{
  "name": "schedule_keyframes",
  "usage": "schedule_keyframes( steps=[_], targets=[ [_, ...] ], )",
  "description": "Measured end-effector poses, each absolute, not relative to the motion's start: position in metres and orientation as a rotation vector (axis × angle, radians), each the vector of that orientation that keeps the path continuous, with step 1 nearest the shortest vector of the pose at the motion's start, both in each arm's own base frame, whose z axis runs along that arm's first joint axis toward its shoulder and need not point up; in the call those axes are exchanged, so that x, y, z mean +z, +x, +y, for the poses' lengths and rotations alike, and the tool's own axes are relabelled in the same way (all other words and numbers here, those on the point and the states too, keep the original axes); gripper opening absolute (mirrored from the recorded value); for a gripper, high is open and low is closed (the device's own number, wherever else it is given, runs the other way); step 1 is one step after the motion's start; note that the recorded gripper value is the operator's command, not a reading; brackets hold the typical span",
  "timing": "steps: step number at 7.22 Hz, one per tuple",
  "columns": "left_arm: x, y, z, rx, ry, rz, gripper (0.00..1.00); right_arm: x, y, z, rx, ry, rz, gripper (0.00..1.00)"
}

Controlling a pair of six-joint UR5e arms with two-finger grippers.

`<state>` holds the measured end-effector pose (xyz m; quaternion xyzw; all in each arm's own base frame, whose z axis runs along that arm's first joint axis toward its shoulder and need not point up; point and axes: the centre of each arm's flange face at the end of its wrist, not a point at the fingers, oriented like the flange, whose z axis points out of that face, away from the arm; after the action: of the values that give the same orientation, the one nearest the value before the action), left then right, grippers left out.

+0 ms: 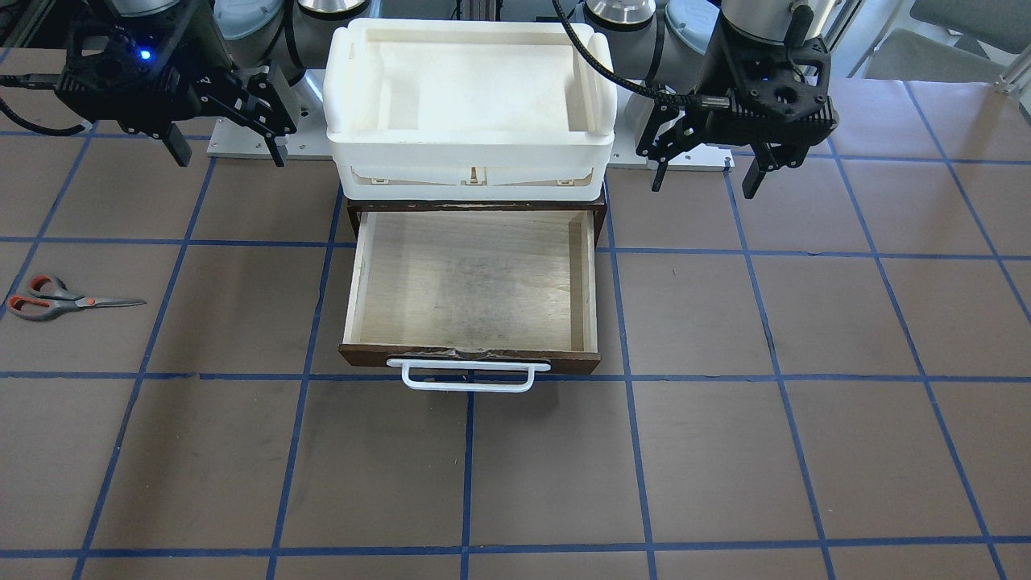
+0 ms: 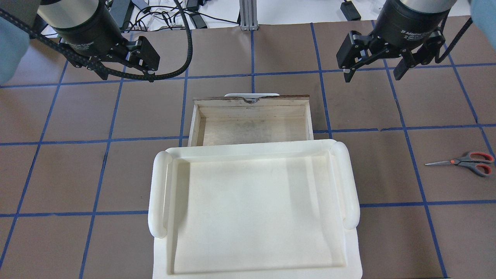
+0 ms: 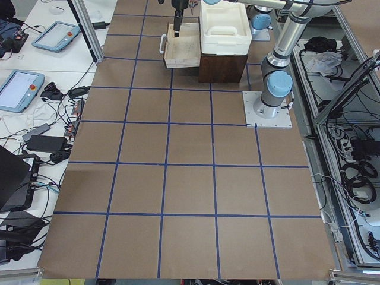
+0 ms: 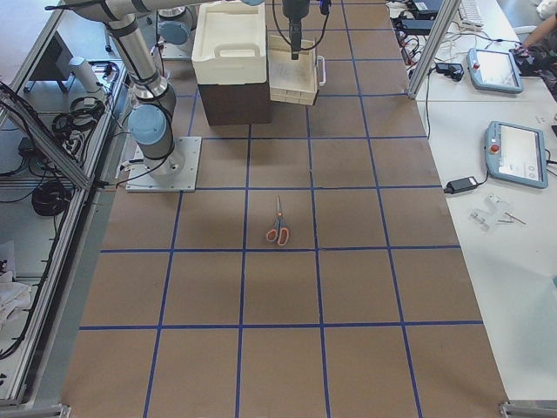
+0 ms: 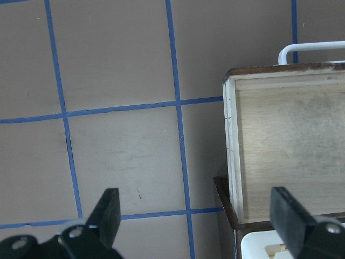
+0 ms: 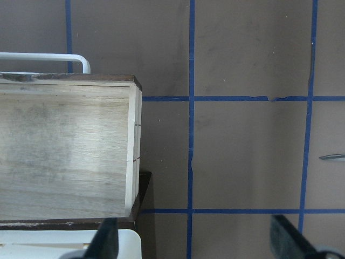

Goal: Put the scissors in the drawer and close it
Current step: 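Move the right gripper outward and down toward the grey-orange scissors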

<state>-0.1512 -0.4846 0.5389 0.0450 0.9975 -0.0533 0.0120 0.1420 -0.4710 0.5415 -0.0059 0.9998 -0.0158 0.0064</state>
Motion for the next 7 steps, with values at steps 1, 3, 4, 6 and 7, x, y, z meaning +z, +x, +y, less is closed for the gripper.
schedule_keyframes(
  steps=[1,3,4,6,7],
  targets=[
    [0.539,-0.151,-0.484,-0.165,0.140,3.110,1.00,0.541,0.142,-0.471,-0.048,-0.020,3.130,1.00],
    [0.539,-0.151,-0.484,-0.165,0.142,3.111,1.00,0.539,0.141,-0.470,-0.033,-0.023,3.138,1.00],
    [0.539,-0.151,-0.483,-0.164,0.142,3.110,1.00,0.535,0.139,-0.471,-0.020,-0.041,3.141,1.00],
    [0.539,-0.151,-0.483,-0.165,0.141,3.110,1.00,0.525,0.122,-0.473,0.018,-0.237,3.142,1.00],
    [0.539,-0.151,-0.483,-0.166,0.141,3.110,1.00,0.520,0.100,-0.478,0.041,-0.396,3.136,1.00]
  ],
)
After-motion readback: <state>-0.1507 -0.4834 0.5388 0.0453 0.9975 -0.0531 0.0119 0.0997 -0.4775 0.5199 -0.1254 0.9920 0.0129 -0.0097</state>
